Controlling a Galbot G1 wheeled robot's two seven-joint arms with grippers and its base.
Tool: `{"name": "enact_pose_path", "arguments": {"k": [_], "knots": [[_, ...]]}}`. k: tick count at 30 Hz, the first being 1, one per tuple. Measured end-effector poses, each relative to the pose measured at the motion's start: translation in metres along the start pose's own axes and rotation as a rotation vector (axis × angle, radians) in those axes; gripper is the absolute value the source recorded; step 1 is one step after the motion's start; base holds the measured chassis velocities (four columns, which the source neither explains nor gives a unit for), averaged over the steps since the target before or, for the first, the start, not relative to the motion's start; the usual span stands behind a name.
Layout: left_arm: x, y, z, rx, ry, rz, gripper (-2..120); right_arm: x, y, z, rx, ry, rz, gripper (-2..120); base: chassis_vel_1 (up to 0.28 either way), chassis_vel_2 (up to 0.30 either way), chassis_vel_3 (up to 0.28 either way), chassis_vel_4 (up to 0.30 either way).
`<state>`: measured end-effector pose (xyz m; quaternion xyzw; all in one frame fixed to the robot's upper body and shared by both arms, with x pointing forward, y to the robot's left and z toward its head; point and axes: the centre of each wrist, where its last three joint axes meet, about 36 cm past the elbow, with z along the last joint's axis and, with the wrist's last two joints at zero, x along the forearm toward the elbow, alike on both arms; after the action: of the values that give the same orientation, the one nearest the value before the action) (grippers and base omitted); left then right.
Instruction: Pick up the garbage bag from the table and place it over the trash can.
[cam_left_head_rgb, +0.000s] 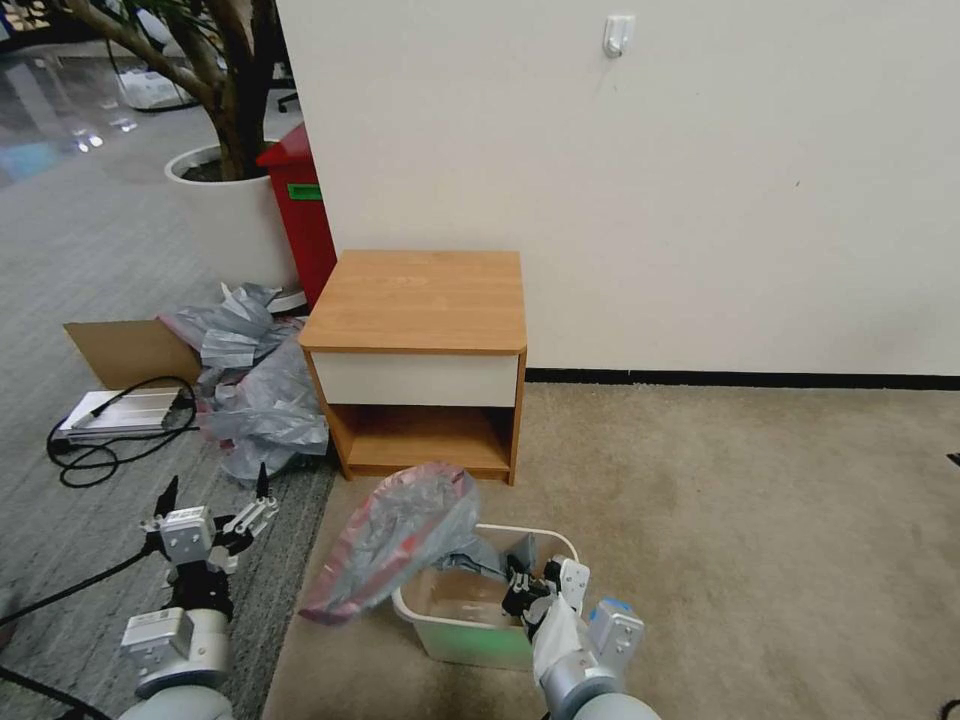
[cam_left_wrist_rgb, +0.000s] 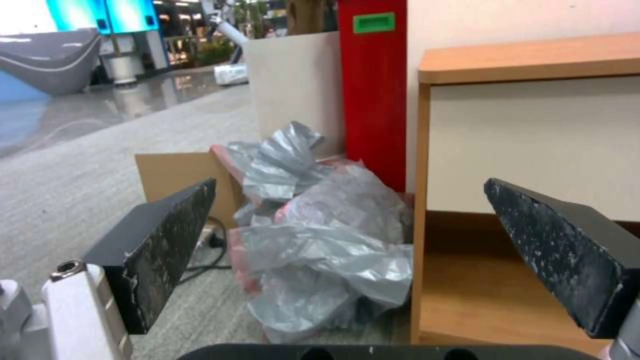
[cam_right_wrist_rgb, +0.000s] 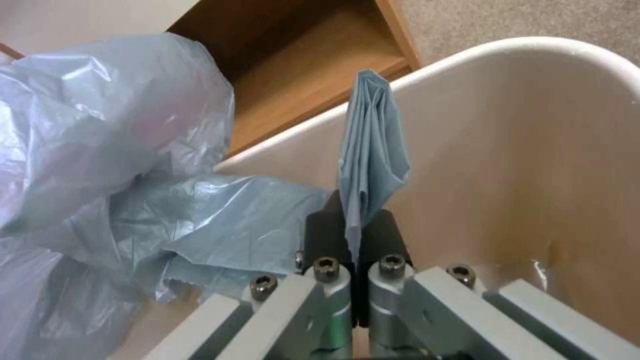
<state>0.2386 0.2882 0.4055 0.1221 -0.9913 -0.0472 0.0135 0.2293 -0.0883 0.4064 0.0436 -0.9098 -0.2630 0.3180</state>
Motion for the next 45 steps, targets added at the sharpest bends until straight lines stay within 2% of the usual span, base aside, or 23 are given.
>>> {"name": "enact_pose_path", "arguments": {"k": [5, 7, 9, 11, 13, 15, 16, 18, 19, 21, 22, 23, 24, 26, 29, 30, 33, 45], "knots": [[0.002, -0.004, 0.001, -0.003, 0.003, 0.012, 100, 0.001, -0.002, -0.001, 0.018, 0.012, -0.012, 0, 0.0, 0.0, 0.0, 0.0], [0.003, -0.005, 0.002, -0.004, 0.004, 0.016, 100, 0.002, -0.003, -0.001, 0.025, 0.017, -0.013, 4, 0.0, 0.0, 0.0, 0.0], [0.003, -0.006, 0.002, -0.009, 0.004, 0.026, 100, 0.003, -0.004, -0.001, 0.037, 0.022, -0.011, 10, 0.0, 0.0, 0.0, 0.0], [0.006, -0.009, 0.002, -0.023, 0.019, 0.048, 100, 0.002, -0.006, -0.001, 0.061, 0.015, 0.004, 22, 0.0, 0.0, 0.0, 0.0], [0.007, -0.009, 0.001, -0.026, 0.025, 0.053, 100, 0.002, -0.006, -0.001, 0.066, 0.013, 0.006, 24, 0.0, 0.0, 0.0, 0.0], [0.014, -0.01, -0.006, -0.05, 0.073, 0.105, 100, 0.004, -0.008, -0.003, 0.098, -0.002, 0.016, 36, 0.0, 0.0, 0.0, 0.0], [0.014, -0.01, -0.006, -0.05, 0.073, 0.105, 100, 0.004, -0.008, -0.003, 0.098, -0.002, 0.016, 36, 0.0, 0.0, 0.0, 0.0], [0.018, -0.008, -0.014, -0.071, 0.114, 0.173, 100, 0.004, -0.011, -0.007, 0.138, -0.015, 0.05, 45, 0.0, 0.0, 0.0, 0.0], [0.019, -0.007, -0.015, -0.077, 0.122, 0.191, 100, 0.004, -0.012, -0.008, 0.153, -0.019, 0.062, 51, 0.0, 0.0, 0.0, 0.0], [0.019, -0.007, -0.016, -0.081, 0.128, 0.201, 100, 0.004, -0.013, -0.009, 0.16, -0.023, 0.068, 52, 0.0, 0.0, 0.0, 0.0], [0.018, -0.006, -0.017, -0.093, 0.146, 0.223, 100, 0.004, -0.017, -0.01, 0.183, -0.038, 0.084, 59, 0.0, 0.0, 0.0, 0.0], [0.018, -0.006, -0.017, -0.093, 0.146, 0.223, 100, 0.004, -0.017, -0.01, 0.183, -0.038, 0.084, 59, 0.0, 0.0, 0.0, 0.0], [0.018, -0.007, -0.016, -0.098, 0.16, 0.237, 100, 0.005, -0.02, -0.011, 0.194, -0.045, 0.094, 68, 0.0, 0.0, 0.0, 0.0], [0.017, -0.007, -0.013, -0.1, 0.17, 0.243, 100, 0.005, -0.022, -0.012, 0.199, -0.051, 0.1, 70, 0.0, 0.0, 0.0, 0.0], [0.018, -0.011, -0.006, -0.097, 0.187, 0.259, 100, 0.007, -0.027, -0.016, 0.205, -0.095, 0.105, 88, 0.0, 0.0, 0.0, 0.0], [0.018, -0.011, -0.006, -0.097, 0.187, 0.259, 100, 0.007, -0.027, -0.016, 0.205, -0.095, 0.105, 88, 0.0, 0.0, 0.0, 0.0], [0.017, -0.015, -0.005, -0.1, 0.187, 0.281, 100, 0.01, -0.027, -0.025, 0.193, -0.141, 0.091, 99, 0.0, 0.0, 0.0, 0.0], [0.02, -0.018, -0.009, -0.092, 0.179, 0.312, 100, 0.014, -0.021, -0.024, 0.168, -0.147, 0.081, 100, 0.0, 0.0, 0.0, 0.0]]}}
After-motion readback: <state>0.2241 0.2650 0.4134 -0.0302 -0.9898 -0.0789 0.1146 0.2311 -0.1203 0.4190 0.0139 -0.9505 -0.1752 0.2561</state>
